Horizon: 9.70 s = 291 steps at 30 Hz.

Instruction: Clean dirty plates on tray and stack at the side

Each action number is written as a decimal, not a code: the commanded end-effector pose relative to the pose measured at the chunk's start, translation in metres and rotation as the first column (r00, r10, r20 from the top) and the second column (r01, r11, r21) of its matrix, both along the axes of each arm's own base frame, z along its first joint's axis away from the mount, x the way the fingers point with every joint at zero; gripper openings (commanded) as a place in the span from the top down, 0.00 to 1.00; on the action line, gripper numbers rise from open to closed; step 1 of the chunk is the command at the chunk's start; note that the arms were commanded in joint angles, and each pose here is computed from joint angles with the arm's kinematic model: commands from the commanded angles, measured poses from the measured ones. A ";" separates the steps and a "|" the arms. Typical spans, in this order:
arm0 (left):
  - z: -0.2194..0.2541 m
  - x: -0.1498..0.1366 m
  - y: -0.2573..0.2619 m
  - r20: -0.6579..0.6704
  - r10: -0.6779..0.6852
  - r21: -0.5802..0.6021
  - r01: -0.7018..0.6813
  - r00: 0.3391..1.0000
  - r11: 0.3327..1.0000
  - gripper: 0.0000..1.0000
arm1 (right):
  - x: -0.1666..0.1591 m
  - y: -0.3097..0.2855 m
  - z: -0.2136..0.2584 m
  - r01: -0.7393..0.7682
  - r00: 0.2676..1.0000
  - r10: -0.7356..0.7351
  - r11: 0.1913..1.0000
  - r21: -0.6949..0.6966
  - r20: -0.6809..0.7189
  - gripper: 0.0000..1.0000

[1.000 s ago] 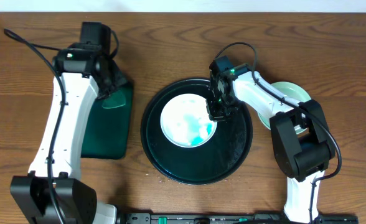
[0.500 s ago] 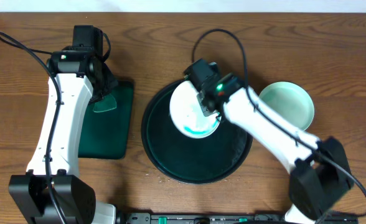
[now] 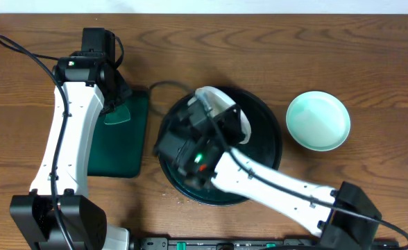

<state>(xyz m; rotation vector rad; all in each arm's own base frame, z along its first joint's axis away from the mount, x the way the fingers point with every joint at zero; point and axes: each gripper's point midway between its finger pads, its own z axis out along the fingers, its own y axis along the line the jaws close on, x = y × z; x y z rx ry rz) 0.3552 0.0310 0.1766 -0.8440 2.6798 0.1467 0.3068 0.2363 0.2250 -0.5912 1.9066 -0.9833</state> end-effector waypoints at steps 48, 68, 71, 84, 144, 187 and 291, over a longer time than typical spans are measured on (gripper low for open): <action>-0.007 -0.005 0.006 -0.030 0.002 0.026 -0.001 1.000 1.000 0.92 | 0.017 -0.300 -0.112 0.827 0.562 -0.277 0.149 0.543 -0.780 0.99; -0.008 -0.008 0.006 -0.045 0.001 0.026 0.000 0.999 1.000 0.93 | 0.029 -0.336 -0.154 0.774 0.609 -0.380 0.094 0.626 -0.696 0.60; -0.008 -0.009 0.006 -0.052 -0.016 0.030 0.018 0.999 0.999 0.93 | 0.028 -0.324 -0.149 0.776 0.612 -0.325 0.073 0.626 -0.721 0.49; -0.037 -0.003 0.007 -0.110 -0.261 0.090 0.271 0.959 0.958 0.93 | 0.075 -0.225 -0.044 0.585 0.785 -0.047 0.383 0.714 -0.618 0.18; 0.086 -0.032 0.016 0.417 -0.298 0.274 0.194 0.859 0.942 0.26 | 0.014 -0.184 0.199 -0.040 0.993 0.116 0.547 0.836 -0.028 0.01; 0.086 -0.032 0.016 0.417 -0.298 0.274 0.193 0.859 0.942 0.26 | -0.062 -0.184 -0.050 -0.603 0.790 0.402 0.647 0.467 0.463 0.01; -0.038 -0.115 0.009 0.788 -0.378 0.401 0.061 0.487 0.914 0.26 | -0.069 -0.177 -0.063 -0.594 0.803 0.407 0.593 0.543 0.435 0.01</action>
